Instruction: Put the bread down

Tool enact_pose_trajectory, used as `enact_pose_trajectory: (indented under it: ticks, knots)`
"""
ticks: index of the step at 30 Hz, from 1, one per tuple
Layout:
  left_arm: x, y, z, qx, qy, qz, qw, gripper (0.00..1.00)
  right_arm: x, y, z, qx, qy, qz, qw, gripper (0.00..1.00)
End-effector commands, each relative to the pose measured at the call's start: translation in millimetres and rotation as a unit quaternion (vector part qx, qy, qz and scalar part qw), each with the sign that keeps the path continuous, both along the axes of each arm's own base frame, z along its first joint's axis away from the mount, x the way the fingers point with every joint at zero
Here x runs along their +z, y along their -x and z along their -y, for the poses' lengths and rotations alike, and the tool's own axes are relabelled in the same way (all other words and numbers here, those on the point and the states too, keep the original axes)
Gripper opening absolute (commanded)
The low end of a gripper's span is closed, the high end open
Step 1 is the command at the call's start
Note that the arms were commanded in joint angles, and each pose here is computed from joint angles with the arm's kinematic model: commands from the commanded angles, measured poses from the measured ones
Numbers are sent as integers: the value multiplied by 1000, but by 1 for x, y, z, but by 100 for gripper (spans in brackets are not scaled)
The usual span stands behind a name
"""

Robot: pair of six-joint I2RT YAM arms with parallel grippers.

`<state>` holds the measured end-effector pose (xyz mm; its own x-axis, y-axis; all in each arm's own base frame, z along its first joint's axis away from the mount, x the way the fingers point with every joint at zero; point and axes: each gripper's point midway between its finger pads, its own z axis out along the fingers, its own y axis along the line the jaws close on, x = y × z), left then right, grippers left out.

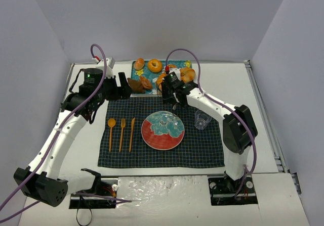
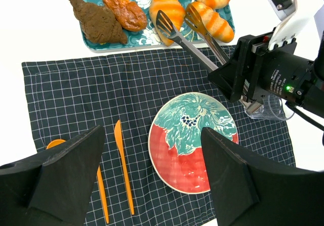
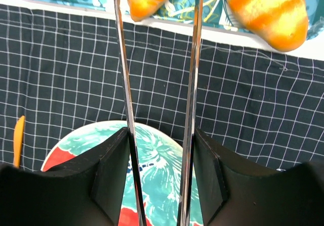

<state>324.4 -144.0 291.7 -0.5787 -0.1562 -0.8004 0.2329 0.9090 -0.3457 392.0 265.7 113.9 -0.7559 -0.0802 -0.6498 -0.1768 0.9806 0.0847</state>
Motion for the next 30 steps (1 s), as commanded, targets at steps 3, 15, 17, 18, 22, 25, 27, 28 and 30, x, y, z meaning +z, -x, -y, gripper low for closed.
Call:
enact_pose_trajectory:
  ticks: [3, 15, 17, 18, 22, 25, 27, 28, 30]
  knots:
    - [22, -7, -1, 6, 13, 42, 999, 73, 29, -22, -12, -8, -25, 48, 998, 46]
    - [20, -7, 0, 6, 13, 39, 999, 73, 33, -20, -10, -9, -28, 52, 998, 21]
    - [20, -7, 0, 7, 13, 39, 999, 73, 35, -19, -10, -8, -28, 53, 998, 18]
    - [20, -7, 0, 7, 13, 39, 999, 73, 36, -19, -9, -9, -29, 54, 998, 16]
    - [20, -7, 0, 6, 13, 39, 999, 73, 40, -18, -7, -12, -30, 57, 998, 8]
    - [19, -7, 0, 7, 13, 39, 999, 73, 47, -17, -6, -15, -35, 62, 997, 0]
    - [19, -7, 0, 6, 13, 38, 999, 73, 54, -17, -4, -18, -38, 68, 997, 0]
    - [19, -7, 0, 7, 13, 39, 999, 73, 57, -16, -4, -19, -40, 70, 997, 0]
    - [19, -7, 0, 7, 13, 38, 999, 73, 64, -15, -3, -19, -41, 75, 996, 0]
